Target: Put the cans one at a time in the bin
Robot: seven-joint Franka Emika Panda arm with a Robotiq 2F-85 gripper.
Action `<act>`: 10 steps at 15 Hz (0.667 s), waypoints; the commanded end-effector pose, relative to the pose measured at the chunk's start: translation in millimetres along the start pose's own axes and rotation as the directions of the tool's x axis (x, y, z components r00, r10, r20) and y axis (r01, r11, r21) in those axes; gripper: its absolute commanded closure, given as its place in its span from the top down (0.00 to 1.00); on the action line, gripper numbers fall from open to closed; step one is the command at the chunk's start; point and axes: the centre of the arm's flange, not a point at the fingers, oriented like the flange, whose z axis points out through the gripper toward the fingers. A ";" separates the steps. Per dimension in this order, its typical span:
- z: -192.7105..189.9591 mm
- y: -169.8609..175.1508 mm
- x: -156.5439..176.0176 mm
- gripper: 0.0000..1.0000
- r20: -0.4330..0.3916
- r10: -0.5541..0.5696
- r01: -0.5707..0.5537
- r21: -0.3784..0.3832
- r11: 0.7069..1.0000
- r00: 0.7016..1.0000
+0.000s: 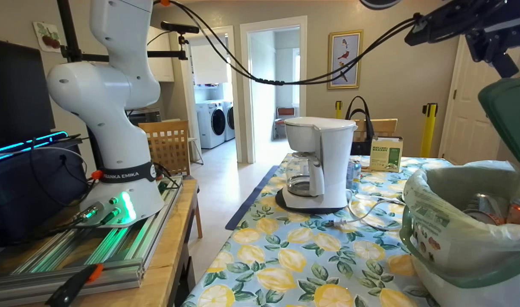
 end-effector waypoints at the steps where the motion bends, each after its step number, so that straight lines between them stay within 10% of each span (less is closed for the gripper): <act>1: 12.6 -2.0 -4.2 1.00 0.103 -0.036 0.033 0.024 0.999 0.994; 10: 12.4 -30.7 -32.5 1.00 0.342 -0.109 0.071 0.123 0.990 0.933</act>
